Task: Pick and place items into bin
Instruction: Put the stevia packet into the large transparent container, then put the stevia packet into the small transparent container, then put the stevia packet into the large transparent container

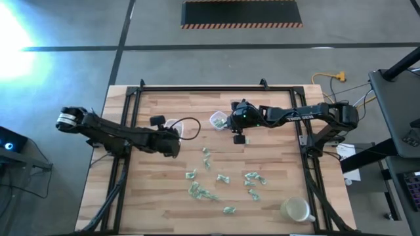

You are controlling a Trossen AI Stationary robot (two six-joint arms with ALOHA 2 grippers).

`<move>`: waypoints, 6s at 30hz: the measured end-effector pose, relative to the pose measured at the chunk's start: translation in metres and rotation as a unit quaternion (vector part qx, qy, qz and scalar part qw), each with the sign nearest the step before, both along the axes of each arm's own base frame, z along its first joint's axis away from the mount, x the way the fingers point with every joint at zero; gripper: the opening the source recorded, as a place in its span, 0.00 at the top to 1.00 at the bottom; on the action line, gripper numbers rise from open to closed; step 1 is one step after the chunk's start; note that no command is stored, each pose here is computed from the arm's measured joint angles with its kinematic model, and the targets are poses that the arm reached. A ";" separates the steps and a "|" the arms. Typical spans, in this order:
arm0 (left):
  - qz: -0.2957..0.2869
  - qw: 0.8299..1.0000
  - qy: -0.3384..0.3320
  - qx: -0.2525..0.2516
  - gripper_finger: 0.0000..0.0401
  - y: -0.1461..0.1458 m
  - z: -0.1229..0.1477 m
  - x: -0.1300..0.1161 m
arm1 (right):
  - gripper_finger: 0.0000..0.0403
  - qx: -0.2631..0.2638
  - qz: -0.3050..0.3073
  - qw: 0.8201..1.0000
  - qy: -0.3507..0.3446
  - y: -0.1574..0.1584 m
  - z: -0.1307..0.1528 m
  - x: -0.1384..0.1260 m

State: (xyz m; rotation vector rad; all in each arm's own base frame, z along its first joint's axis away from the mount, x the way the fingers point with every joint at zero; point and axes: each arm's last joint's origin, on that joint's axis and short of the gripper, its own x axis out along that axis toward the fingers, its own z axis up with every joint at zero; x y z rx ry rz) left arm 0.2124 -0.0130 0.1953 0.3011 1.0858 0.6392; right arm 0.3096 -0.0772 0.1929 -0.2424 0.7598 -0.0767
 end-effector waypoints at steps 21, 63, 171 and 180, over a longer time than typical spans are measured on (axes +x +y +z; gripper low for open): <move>-0.003 0.999 0.033 0.005 0.61 0.000 -0.015 0.001 | 0.83 0.062 -0.039 0.992 0.100 0.004 -0.011 -0.014; -0.009 0.999 0.015 -0.028 0.60 -0.003 -0.008 0.007 | 0.65 0.202 -0.125 0.957 0.167 0.015 -0.053 -0.046; -0.026 0.998 0.022 -0.048 0.60 -0.004 -0.007 0.008 | 0.72 -0.016 -0.056 0.996 -0.066 -0.039 -0.028 0.013; -0.041 0.997 -0.016 -0.056 0.60 -0.006 0.007 0.019 | 0.72 -0.017 -0.022 0.998 -0.054 -0.013 0.011 -0.005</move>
